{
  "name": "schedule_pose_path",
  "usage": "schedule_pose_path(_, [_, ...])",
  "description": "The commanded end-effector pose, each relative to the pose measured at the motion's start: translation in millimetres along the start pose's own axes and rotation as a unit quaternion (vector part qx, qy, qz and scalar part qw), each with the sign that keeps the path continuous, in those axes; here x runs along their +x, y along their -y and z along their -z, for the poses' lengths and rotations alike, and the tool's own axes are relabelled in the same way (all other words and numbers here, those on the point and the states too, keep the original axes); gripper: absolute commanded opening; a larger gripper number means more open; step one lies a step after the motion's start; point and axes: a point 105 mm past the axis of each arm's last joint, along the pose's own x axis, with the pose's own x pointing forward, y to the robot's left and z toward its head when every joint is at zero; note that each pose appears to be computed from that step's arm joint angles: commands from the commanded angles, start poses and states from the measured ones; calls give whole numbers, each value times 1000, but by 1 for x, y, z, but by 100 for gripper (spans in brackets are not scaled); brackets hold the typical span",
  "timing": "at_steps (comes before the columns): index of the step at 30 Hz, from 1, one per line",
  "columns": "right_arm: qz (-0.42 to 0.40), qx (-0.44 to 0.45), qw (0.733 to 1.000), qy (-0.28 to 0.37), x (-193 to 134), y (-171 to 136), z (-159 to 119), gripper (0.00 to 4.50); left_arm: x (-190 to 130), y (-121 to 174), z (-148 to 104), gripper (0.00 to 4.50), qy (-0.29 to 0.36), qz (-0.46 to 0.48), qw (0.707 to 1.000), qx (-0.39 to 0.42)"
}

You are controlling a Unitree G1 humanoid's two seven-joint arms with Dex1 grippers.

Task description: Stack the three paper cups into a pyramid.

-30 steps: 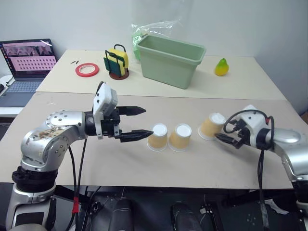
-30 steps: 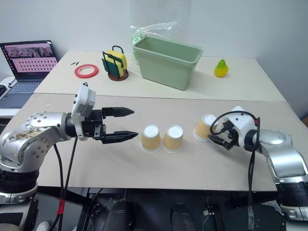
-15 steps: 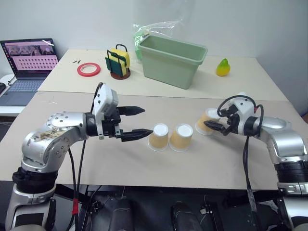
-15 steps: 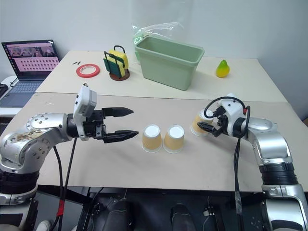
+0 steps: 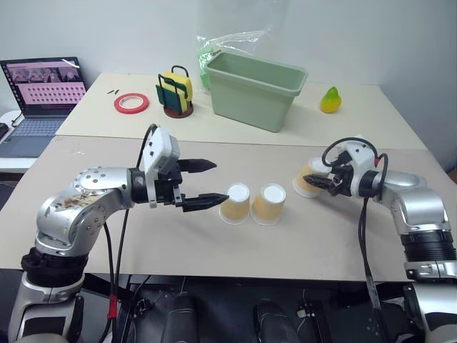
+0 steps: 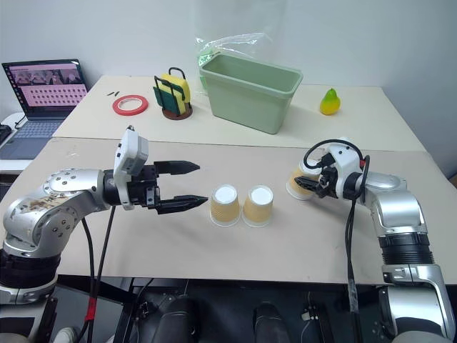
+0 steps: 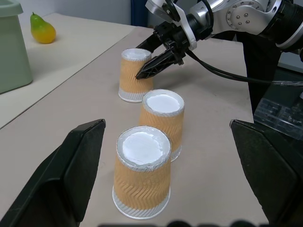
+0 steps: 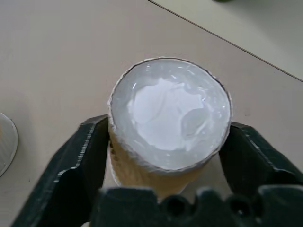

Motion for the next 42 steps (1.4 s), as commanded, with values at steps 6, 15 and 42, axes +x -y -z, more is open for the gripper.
schedule_pose_path(6, [8,-41,998,56,-10,5,-41,248,1,2,-6,450,6,-2,1000,18])
schedule_pose_path(15, [-115,-152,973,128,-47,-24,-144,248,4,3,-3,450,3,7,1000,14])
schedule_pose_path(42, [-404,-226,884,67,-20,-129,-135,248,-6,9,-3,450,-2,-17,1000,10])
